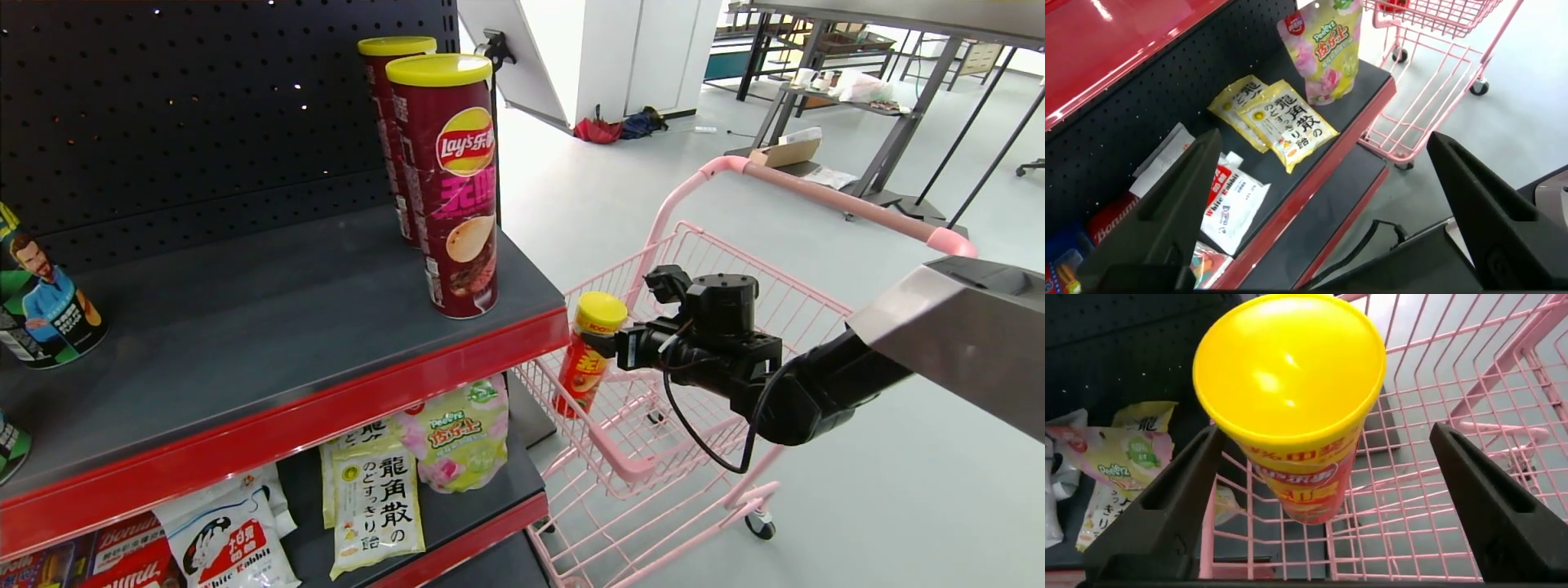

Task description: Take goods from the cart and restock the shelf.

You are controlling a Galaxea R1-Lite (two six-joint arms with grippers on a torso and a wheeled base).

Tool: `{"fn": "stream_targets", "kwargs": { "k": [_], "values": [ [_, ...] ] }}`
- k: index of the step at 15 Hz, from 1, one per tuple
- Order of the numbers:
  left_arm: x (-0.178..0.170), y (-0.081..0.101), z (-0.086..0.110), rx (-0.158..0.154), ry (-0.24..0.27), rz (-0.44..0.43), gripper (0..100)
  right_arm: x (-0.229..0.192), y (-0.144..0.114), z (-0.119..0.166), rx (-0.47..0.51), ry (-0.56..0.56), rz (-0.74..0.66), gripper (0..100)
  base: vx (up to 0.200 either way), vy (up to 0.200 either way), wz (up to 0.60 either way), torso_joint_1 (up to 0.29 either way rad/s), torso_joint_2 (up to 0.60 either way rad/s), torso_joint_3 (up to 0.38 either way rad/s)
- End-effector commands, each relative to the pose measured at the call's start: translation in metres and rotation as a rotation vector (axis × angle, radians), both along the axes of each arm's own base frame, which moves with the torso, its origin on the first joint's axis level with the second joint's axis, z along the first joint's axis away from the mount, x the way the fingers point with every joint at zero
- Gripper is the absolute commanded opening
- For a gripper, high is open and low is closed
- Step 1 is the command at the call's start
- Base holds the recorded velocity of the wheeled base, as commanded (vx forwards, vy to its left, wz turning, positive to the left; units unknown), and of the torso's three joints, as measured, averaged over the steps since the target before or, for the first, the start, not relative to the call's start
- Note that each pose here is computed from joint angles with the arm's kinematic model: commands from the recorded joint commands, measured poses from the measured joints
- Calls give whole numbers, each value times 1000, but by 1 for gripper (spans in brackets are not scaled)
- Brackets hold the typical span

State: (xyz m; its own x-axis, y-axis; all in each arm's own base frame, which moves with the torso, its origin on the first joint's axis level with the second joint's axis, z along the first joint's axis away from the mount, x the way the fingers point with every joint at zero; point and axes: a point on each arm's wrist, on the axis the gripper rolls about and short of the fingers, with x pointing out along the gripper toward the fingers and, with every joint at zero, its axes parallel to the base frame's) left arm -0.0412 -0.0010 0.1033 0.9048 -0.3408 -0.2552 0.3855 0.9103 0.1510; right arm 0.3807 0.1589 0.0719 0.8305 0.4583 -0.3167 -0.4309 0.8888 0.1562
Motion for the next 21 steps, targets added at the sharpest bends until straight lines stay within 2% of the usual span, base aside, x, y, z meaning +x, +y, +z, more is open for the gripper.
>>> {"fn": "stream_targets", "kwargs": {
  "k": [1,6,11,17,18,21],
  "values": [
    [0,0,0,0,4,0,100,5,2,-5,8,9,-2,100,0,0,0,0,0,0],
    [0,0,0,1,4,3,100,19,8,-13,34,8,-6,100,0,0,0,0,0,0],
    [0,0,0,1,2,3,100,17,25,-22,56,32,19,100,0,0,0,0,0,0],
    [0,0,-1,1,5,3,100,22,30,-32,57,43,21,100,0,0,0,0,0,0],
    [0,0,-1,1,5,3,100,22,31,-33,54,45,21,0,0,0,0,0,0,0],
    [0,0,-1,1,5,3,100,22,31,-34,53,44,21,0,0,0,0,0,0,0]
  ]
}}
